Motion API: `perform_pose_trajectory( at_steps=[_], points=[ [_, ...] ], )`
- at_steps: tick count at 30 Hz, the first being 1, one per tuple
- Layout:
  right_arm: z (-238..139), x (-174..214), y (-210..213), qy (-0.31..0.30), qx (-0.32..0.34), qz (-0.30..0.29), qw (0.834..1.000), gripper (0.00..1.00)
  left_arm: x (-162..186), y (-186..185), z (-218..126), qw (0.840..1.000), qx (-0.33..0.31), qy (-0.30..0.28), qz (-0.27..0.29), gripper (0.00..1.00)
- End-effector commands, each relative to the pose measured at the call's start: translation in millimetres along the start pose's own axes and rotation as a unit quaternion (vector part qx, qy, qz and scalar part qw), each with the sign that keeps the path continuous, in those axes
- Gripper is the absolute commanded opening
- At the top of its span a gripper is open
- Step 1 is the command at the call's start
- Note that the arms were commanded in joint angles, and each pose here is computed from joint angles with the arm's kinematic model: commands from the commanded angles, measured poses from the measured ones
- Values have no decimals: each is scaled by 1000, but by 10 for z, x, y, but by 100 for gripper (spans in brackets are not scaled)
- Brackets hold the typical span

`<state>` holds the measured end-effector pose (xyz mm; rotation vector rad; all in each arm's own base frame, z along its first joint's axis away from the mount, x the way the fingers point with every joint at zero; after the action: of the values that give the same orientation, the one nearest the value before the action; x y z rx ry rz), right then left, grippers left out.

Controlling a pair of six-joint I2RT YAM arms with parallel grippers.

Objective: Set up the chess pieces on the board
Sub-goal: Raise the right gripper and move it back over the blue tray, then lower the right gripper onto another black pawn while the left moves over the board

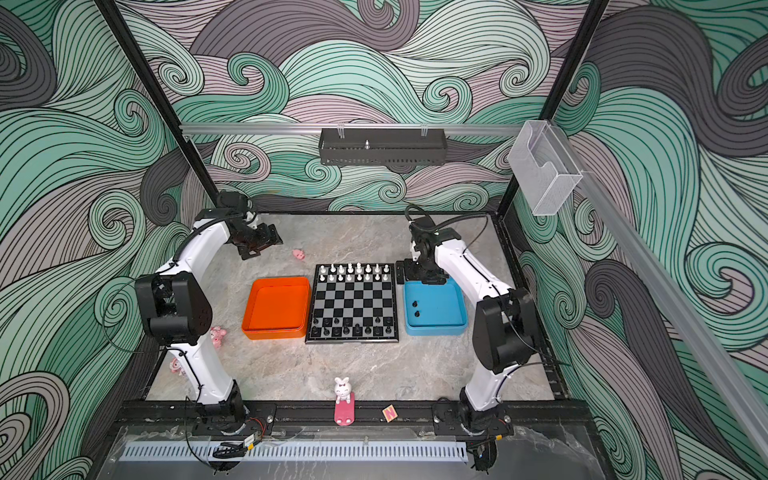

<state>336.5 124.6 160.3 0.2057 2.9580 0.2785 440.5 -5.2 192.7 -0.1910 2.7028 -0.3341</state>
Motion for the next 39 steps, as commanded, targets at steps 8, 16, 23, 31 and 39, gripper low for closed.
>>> perform_pose_trajectory(
  at_steps=[8, 16, 23, 31, 39],
  points=[
    [259, 118, -400, 33, 20, 43, 998, 100, 137, -444, 119, 999, 17, 14, 43, 99],
    [485, 148, -434, 54, 25, 47, 997, 96, 424, -1147, 261, 990, 47, 39, 124, 99],
    [656, 139, -450, 69, 30, 50, 996, 87, 590, -1426, 326, 984, 57, 55, 160, 99],
    [738, 107, -401, 73, 20, 52, 996, 60, 630, -1466, 363, 983, 59, 62, 165, 99],
    [843, 126, -355, 83, 22, 47, 995, 48, 636, -1474, 382, 982, 60, 64, 166, 99]
  ],
)
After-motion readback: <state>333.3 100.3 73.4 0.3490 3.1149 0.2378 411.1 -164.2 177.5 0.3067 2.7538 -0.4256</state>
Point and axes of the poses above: each gripper's point midway between its finger pads, its own z axis out along the fingers, its own y axis along the line the jaws close on, x = y × z, the point moved 4 cm from there along -z, back along the fingers, and after that the axes turned 14 degrees about z, right-handed, at the moved point
